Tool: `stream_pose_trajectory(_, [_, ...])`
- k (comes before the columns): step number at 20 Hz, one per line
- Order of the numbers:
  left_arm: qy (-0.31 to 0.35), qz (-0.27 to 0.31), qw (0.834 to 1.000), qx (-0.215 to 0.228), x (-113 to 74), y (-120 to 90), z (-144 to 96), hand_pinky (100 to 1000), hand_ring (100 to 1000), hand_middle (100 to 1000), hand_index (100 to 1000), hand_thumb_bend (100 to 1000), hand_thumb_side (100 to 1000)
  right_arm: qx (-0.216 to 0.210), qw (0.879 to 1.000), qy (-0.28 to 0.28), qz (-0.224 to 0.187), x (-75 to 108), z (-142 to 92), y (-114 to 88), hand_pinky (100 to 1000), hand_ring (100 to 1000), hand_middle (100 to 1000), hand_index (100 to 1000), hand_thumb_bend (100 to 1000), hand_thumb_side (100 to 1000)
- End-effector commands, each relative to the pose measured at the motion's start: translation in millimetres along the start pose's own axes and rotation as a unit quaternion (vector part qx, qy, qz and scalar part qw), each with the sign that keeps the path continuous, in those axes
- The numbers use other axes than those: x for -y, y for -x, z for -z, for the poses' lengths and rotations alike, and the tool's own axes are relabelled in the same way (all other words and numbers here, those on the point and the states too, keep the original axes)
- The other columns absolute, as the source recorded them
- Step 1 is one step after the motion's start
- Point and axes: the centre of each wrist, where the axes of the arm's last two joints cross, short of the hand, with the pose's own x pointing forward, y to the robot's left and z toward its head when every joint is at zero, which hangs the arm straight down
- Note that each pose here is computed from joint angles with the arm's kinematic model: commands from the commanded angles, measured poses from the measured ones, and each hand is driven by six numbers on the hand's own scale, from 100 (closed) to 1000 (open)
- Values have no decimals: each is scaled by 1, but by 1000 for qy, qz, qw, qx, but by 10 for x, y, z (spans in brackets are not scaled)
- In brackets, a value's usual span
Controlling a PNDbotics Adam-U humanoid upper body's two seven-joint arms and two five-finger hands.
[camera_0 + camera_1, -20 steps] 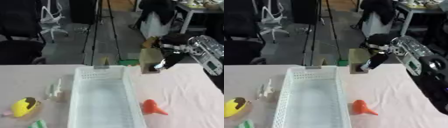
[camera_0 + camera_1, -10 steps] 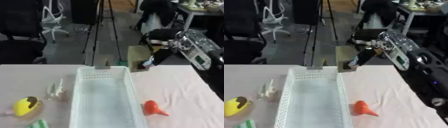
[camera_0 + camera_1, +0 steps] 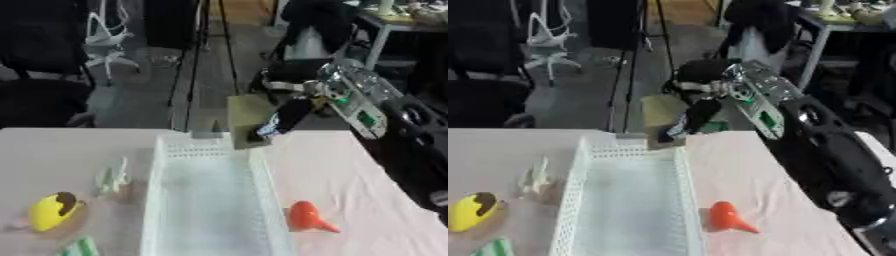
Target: Pick up objects on the table and place them in the box.
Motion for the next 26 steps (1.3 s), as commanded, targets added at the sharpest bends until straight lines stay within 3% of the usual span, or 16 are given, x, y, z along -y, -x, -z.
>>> stream_pose_trajectory(1, [6, -8, 1000, 18, 31, -69, 73, 857, 954, 890, 907, 196, 1000, -1, 1000, 7, -11, 104, 9, 13, 936, 891, 349, 508, 365, 779])
stream_pose_trajectory(8, [4, -12, 1000, 18, 48, -71, 77, 857, 954, 889, 906, 192, 1000, 12, 1000, 1, -3, -11, 114, -39, 937, 894, 351, 511, 371, 788])
stream_pose_trajectory(10, [3, -14, 1000, 18, 54, -71, 78, 857, 954, 889, 906, 191, 1000, 16, 1000, 2, 3, -47, 137, -46, 938, 904, 393, 551, 389, 811])
stream_pose_trajectory(11, [3, -14, 1000, 18, 56, -71, 77, 856, 954, 888, 906, 190, 1000, 18, 1000, 2, 4, -63, 147, -51, 944, 921, 471, 640, 425, 839])
stream_pose_trajectory(14, [2, -15, 1000, 17, 61, -70, 75, 857, 954, 889, 906, 189, 1000, 21, 1000, 1, 5, -103, 172, -57, 945, 923, 483, 658, 434, 845])
stream_pose_trajectory(15, [2, -15, 1000, 17, 62, -71, 75, 856, 954, 888, 905, 188, 1000, 21, 1000, 0, 4, -114, 176, -55, 948, 931, 520, 705, 444, 862])
stream_pose_trajectory(24, [1, -19, 1000, 17, 78, -71, 74, 856, 953, 888, 905, 185, 1000, 16, 1000, -5, 8, -240, 205, -6, 953, 941, 560, 720, 467, 882])
stream_pose_trajectory(26, [0, -20, 1000, 17, 82, -72, 79, 856, 953, 887, 905, 184, 1000, 15, 1000, -9, 10, -278, 208, 5, 956, 951, 690, 789, 516, 928])
